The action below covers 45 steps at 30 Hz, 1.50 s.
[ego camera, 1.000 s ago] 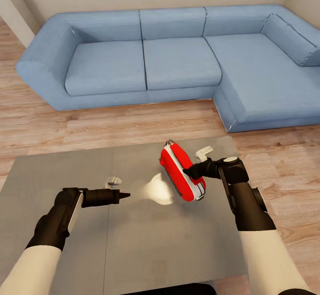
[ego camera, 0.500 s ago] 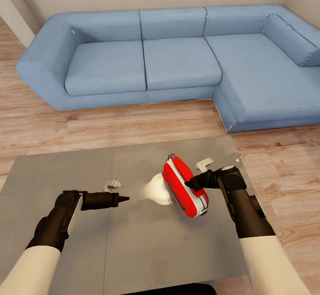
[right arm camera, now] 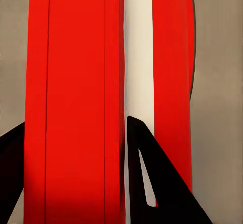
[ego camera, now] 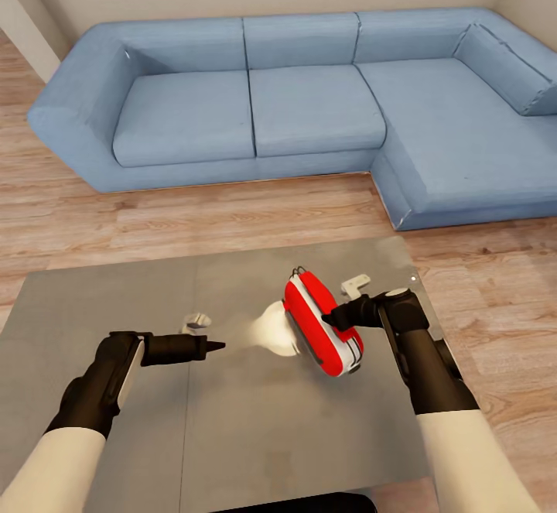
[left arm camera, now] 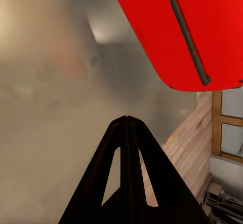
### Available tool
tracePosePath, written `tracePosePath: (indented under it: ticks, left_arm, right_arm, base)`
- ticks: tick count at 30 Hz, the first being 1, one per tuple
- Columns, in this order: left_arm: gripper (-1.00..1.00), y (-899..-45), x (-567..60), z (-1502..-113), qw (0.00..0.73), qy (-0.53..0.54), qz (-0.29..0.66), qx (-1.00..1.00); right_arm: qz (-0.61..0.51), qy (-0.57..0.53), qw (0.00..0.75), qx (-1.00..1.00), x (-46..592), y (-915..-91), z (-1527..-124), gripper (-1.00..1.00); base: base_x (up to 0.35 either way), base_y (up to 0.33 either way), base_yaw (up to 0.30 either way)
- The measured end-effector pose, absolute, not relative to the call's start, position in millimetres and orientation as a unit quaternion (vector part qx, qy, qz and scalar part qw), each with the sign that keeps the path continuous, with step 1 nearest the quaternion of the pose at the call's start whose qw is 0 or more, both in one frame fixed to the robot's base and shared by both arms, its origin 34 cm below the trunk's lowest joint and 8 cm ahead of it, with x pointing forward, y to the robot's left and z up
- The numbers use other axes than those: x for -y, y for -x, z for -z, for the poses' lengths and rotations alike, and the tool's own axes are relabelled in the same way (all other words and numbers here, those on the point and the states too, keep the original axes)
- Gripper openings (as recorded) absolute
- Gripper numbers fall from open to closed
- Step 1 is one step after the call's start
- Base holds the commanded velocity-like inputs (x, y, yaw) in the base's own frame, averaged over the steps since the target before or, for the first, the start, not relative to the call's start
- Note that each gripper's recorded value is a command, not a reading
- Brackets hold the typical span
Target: Turn on the radio receiver that's on the table in the living room.
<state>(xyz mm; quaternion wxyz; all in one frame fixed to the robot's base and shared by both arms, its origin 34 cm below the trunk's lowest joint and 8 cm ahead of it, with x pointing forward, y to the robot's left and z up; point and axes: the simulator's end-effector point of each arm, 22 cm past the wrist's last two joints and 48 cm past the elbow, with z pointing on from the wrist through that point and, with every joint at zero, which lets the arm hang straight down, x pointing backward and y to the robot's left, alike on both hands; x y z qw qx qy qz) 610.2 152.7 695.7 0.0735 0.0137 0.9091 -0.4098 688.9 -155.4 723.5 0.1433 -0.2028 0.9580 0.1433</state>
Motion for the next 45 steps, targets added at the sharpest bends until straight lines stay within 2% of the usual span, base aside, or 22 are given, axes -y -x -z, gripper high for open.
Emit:
tracePosePath:
  ticks: [9, 38, 45]
  left_arm:
    - [-1.00, -610, -153, -696, 0.073, -0.014, 0.410, -0.909]
    - [-1.00, -610, -154, -695, 0.073, -0.014, 0.409, -0.909]
    - [-1.00, -610, -154, -695, 0.073, -0.014, 0.410, -0.909]
  right_arm:
    - [-0.146, 0.230, 0.177, -0.946, 148, -698, -727, -1.00]
    - [-0.155, 0.235, 0.178, -0.943, 145, -691, -721, -1.00]
    - [-0.169, 0.241, 0.200, -0.934, 139, -691, -721, -1.00]
  base:
    - [0.000, 0.000, 0.000]
    - [0.000, 0.000, 0.000]
    - [0.000, 0.000, 0.000]
